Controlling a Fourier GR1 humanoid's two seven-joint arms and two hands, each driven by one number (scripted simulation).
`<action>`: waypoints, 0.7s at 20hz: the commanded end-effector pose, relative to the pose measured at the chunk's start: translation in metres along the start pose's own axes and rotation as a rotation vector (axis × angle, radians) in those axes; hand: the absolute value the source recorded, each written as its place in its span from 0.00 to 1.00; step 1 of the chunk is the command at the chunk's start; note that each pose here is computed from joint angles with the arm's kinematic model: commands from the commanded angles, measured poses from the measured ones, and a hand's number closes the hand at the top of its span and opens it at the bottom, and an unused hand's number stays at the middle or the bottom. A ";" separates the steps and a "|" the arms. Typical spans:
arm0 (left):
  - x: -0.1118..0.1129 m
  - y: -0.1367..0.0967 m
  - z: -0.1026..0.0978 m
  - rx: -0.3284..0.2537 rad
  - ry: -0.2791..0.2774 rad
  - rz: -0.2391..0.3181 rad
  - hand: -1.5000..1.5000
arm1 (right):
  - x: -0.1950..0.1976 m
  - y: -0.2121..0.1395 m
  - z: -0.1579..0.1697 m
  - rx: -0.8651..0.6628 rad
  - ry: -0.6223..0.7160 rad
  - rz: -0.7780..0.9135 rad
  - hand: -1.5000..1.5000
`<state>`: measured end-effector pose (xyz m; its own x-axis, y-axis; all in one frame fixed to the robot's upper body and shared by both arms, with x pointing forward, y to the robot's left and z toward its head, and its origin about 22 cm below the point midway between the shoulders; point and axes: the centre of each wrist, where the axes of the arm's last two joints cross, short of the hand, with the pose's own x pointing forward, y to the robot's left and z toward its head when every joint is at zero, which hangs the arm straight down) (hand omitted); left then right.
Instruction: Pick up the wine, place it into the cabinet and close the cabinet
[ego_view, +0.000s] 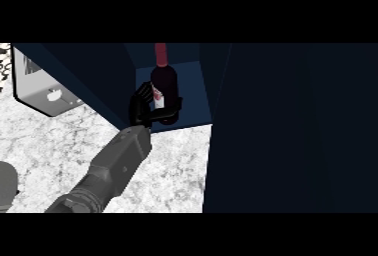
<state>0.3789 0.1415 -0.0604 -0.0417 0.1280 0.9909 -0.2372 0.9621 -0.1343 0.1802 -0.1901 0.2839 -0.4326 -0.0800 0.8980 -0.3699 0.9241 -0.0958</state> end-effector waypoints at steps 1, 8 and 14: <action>-0.011 0.009 0.009 0.001 0.009 -0.013 1.00 | 0.000 0.000 0.000 0.034 -0.016 -0.021 0.00; -0.005 0.003 0.004 0.039 0.007 -0.048 1.00 | 0.003 -0.005 -0.002 0.022 -0.012 -0.006 0.00; -0.006 0.003 0.006 0.034 -0.008 -0.049 1.00 | -0.003 -0.002 0.000 0.014 0.011 -0.046 0.00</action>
<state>0.3716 0.1441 -0.0691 -0.0309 0.0809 0.9962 -0.2721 0.9584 -0.0862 0.1820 -0.1912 0.2844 -0.4234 -0.0958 0.9009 -0.3939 0.9149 -0.0878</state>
